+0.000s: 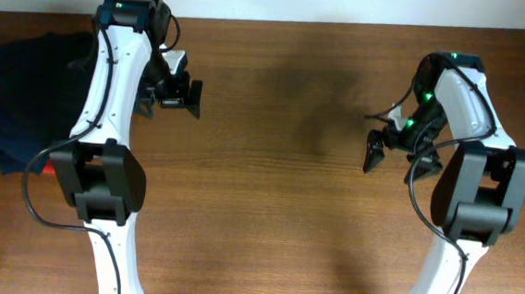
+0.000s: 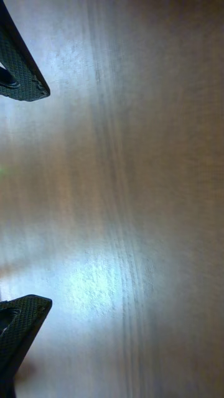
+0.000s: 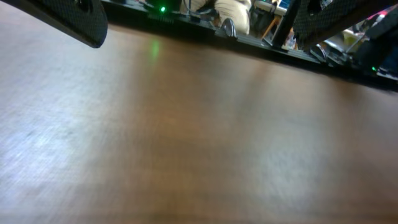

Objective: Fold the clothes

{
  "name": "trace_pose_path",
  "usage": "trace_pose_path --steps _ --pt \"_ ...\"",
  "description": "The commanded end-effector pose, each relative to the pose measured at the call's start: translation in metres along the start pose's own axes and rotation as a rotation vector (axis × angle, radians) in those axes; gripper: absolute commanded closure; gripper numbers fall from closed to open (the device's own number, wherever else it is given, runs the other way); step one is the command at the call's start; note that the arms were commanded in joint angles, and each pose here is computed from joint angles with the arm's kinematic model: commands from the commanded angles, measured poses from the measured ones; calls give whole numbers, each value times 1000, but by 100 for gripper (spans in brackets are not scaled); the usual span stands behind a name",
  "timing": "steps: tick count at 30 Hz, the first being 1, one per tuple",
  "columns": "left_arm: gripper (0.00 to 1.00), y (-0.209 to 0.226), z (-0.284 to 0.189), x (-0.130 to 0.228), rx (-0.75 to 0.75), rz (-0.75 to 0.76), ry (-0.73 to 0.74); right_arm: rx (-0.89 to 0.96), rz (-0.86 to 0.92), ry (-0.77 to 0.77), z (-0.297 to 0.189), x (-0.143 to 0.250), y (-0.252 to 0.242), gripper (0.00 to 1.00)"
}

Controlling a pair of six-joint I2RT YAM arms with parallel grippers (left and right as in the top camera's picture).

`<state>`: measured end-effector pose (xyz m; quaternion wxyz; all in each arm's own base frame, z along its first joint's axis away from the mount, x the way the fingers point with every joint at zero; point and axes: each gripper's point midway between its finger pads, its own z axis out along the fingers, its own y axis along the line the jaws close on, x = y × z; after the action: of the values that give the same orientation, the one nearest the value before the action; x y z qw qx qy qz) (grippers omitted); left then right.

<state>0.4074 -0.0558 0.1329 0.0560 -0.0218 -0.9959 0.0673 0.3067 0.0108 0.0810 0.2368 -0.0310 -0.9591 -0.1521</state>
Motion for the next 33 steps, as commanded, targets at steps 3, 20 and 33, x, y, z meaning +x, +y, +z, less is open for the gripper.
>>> trace_pose_path --steps 3,20,33 --pt "1 0 -41 56 -22 -35 -36 40 -40 -151 -29 48 7 1" --pt "1 -7 -142 154 -90 128 -964 229 -196 -1250 -154 171 35 1" --pt "1 1 -109 187 -90 127 -956 232 -199 -1272 -150 183 35 1"
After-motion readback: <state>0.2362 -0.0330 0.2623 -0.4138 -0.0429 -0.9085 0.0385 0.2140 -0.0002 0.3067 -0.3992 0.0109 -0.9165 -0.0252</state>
